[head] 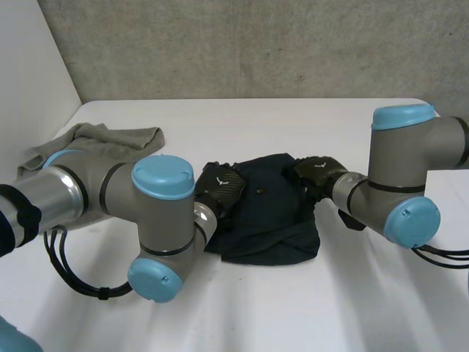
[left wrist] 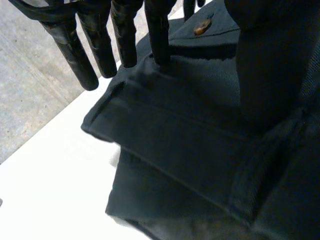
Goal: Fold the laundry.
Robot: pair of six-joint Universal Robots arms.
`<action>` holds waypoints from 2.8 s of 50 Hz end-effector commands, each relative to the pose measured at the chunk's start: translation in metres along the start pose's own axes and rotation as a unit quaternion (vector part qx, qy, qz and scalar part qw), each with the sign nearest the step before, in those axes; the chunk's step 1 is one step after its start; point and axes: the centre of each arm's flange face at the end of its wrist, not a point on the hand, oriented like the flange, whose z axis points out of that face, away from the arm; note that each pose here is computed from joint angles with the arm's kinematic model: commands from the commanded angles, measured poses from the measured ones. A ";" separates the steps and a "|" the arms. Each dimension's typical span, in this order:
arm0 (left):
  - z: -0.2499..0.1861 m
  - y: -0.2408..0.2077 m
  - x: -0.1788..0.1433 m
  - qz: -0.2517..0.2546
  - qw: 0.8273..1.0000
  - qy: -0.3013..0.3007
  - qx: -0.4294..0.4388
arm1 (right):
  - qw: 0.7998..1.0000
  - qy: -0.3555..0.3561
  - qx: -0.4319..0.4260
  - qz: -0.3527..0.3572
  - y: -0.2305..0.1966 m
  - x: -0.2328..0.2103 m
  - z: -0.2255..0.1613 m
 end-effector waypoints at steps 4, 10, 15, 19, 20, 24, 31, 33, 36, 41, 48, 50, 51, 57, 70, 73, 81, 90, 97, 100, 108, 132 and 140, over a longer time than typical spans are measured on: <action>-0.038 -0.076 -0.038 -0.072 0.993 -0.022 0.096 | 0.994 0.040 0.100 0.034 -0.040 0.011 -0.041; -0.073 -0.114 -0.056 -0.124 0.981 0.020 0.148 | 0.978 0.084 0.119 0.152 -0.035 0.037 -0.073; -0.097 -0.124 -0.057 -0.142 0.977 0.077 0.141 | 0.970 0.080 0.074 0.219 -0.001 0.031 -0.080; -0.108 -0.122 -0.060 -0.159 0.974 0.113 0.119 | 0.966 0.070 0.044 0.245 0.024 0.021 -0.082; -0.110 -0.122 -0.060 -0.161 0.973 0.120 0.116 | 0.966 0.065 0.041 0.246 0.031 0.018 -0.082; -0.117 -0.124 -0.063 -0.167 0.969 0.142 0.114 | 0.966 0.054 0.043 0.247 0.043 0.012 -0.079; -0.117 -0.124 -0.064 -0.169 0.968 0.146 0.114 | 0.967 0.040 0.036 0.251 0.055 0.007 -0.066; -0.117 -0.123 -0.064 -0.169 0.968 0.146 0.113 | 0.966 0.039 0.029 0.255 0.061 0.008 -0.057; -0.117 -0.122 -0.063 -0.169 0.968 0.146 0.111 | 0.967 0.033 0.032 0.251 0.062 0.004 -0.048; -0.117 -0.122 -0.063 -0.169 0.968 0.146 0.111 | 0.969 0.018 0.038 0.243 0.060 -0.006 -0.037; -0.116 -0.119 -0.063 -0.171 0.968 0.146 0.108 | 0.968 0.002 0.047 0.246 0.056 -0.017 -0.021; -0.116 -0.119 -0.065 -0.172 0.969 0.144 0.108 | 0.968 -0.001 0.050 0.246 0.055 -0.019 -0.018; -0.115 -0.119 -0.065 -0.171 0.969 0.143 0.108 | 0.968 -0.002 0.052 0.245 0.054 -0.020 -0.016; -0.114 -0.117 -0.065 -0.173 0.969 0.144 0.105 | 0.969 0.002 0.052 0.242 0.056 -0.022 -0.004; -0.114 -0.116 -0.064 -0.174 0.969 0.144 0.104 | 0.968 0.007 0.116 0.225 0.022 -0.007 0.019; -0.114 -0.116 -0.065 -0.174 0.969 0.143 0.104 | 0.965 0.017 0.132 0.224 0.015 0.004 0.030; -0.113 -0.115 -0.065 -0.174 0.969 0.142 0.103 | 0.953 0.102 0.174 0.225 0.001 0.104 0.056; -0.111 -0.114 -0.064 -0.177 0.968 0.144 0.100 | 0.919 0.238 0.210 0.234 0.006 0.229 0.068; -0.107 -0.109 -0.062 -0.184 0.968 0.146 0.090 | 0.894 0.295 0.239 0.236 0.018 0.274 0.062; -0.105 -0.106 -0.061 -0.185 0.968 0.147 0.087 | 0.891 0.306 0.236 0.239 0.030 0.286 0.062; -0.103 -0.103 -0.060 -0.187 0.968 0.149 0.081 | 0.881 0.333 0.231 0.243 0.050 0.323 0.048; -0.102 -0.101 -0.057 -0.206 0.964 0.153 0.074 | 0.914 0.293 0.211 0.184 0.062 0.360 0.024; -0.102 -0.102 -0.058 -0.207 0.963 0.154 0.075 | 0.903 0.417 0.099 0.024 0.064 0.386 -0.008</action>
